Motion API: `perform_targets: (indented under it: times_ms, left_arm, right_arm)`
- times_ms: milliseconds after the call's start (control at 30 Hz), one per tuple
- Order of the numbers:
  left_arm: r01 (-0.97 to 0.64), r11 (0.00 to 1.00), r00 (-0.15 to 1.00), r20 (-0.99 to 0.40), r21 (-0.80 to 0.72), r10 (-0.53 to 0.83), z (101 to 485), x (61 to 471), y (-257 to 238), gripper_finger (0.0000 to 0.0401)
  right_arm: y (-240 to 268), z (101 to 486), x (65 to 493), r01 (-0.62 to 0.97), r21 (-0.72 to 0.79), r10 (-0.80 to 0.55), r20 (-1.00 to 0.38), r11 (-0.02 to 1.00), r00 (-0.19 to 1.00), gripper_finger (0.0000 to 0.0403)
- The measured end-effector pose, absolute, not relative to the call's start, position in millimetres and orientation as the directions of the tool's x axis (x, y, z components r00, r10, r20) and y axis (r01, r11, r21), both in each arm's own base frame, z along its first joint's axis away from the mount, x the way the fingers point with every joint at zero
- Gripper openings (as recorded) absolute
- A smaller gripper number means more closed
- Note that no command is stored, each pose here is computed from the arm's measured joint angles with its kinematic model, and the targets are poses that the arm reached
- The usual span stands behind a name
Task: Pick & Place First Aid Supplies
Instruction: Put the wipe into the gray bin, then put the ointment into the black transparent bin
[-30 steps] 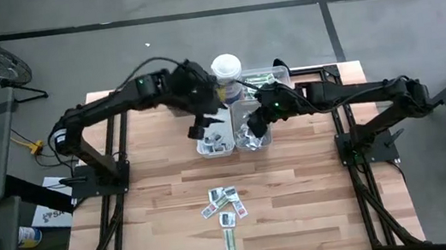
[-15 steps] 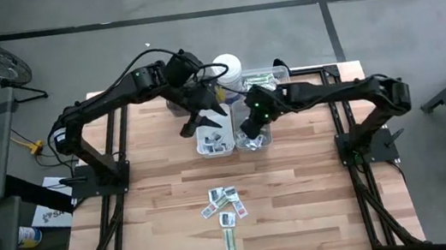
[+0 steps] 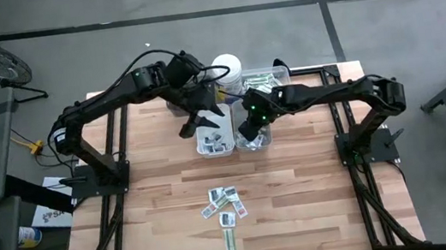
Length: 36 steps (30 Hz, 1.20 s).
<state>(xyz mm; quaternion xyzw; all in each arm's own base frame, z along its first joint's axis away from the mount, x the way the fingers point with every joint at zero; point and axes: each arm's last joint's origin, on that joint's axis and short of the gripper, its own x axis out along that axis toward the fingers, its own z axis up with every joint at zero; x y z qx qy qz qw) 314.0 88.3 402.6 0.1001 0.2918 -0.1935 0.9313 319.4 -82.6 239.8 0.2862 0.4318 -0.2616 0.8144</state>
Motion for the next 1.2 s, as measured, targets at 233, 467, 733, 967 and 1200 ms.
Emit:
perform_targets:
  times_ms: [233, 467, 733, 967, 1200]
  left_arm:
    - [0.389, 0.921, 0.701, -0.657, 0.026, -0.277, 393, 310, 87, 0.0172]
    - [0.388, 0.919, 0.508, -0.817, -0.066, -0.273, 354, 307, 60, 0.0172]
    - [0.389, 0.911, 0.371, -0.882, -0.136, -0.29, 298, 314, 3, 0.0172]
    - [0.474, 0.88, 0.365, -0.909, -0.004, -0.201, 259, 310, -62, 0.0172]
    - [0.362, 0.931, 0.416, -0.902, 0.05, -0.113, 236, 296, -110, 0.0172]
  right_arm:
    - [-82, 246, 316, 0.658, 0.239, -0.179, -0.846, 0.714, 0.502, 0.0123]
    - [-75, 269, 299, 0.631, 0.242, -0.18, -0.83, 0.737, 0.529, 0.0175]
    - [-56, 309, 271, 0.562, 0.28, -0.176, -0.762, 0.778, 0.623, 0.0185]
    - [-34, 334, 250, 0.467, 0.282, -0.155, -0.698, 0.838, 0.7, 0.0185]
    - [-20, 337, 242, 0.442, 0.252, -0.147, -0.709, 0.861, 0.689, 0.0185]
